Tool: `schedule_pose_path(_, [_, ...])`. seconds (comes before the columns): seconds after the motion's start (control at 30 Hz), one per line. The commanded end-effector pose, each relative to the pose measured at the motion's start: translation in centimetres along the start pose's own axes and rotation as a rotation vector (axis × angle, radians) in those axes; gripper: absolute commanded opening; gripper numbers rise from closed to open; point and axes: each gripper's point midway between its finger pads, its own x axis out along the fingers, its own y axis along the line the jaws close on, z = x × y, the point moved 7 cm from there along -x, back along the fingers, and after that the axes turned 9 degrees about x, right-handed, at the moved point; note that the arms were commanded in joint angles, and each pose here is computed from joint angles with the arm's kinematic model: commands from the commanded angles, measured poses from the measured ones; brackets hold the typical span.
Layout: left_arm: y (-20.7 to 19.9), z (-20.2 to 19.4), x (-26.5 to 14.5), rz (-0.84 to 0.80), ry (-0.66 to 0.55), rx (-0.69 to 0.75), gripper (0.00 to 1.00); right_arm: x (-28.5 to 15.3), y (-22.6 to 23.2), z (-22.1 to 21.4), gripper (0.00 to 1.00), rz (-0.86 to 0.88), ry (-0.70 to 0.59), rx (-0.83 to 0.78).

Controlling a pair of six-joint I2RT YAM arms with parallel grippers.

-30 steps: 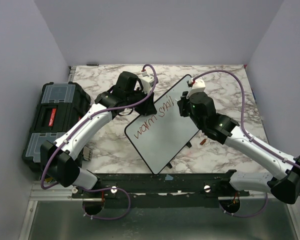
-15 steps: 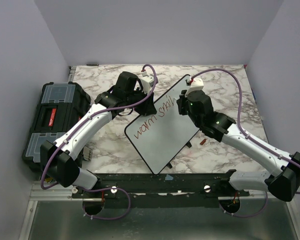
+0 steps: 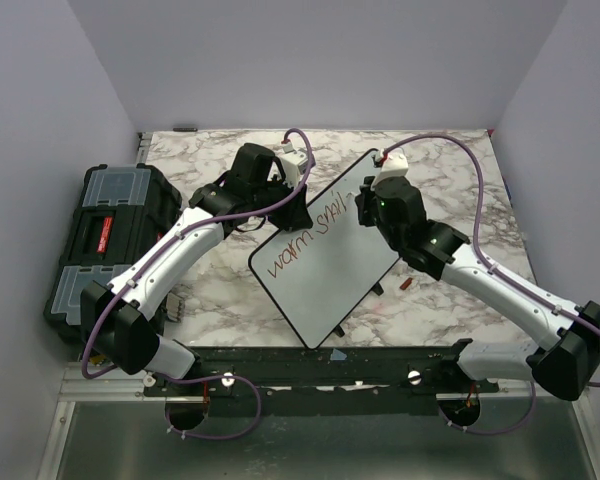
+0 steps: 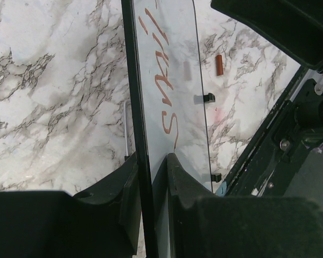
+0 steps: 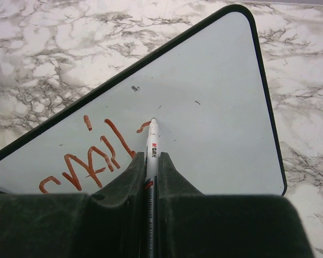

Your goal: Write a sentence on the whiteboard

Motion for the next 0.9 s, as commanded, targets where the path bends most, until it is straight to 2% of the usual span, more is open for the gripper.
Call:
schedule_pose_path(0.0, [-1.0,-2.2,0.3,-0.053,0.090,0.026,0.00,0.5,0.8,1.3,0.01,0.015,-0.029,0.029])
schedule_pose_path(0.27, [-1.0,-2.2,0.3,-0.050,0.091,0.024,0.00,0.5,1.4,1.7,0.01,0.055,-0.026,0.034])
schedule_pose_path(0.87, [-0.8,-2.3,0.4,-0.041,0.097,0.026,0.00,-0.3,1.3,-0.4,0.01,0.129,0.050,0.046])
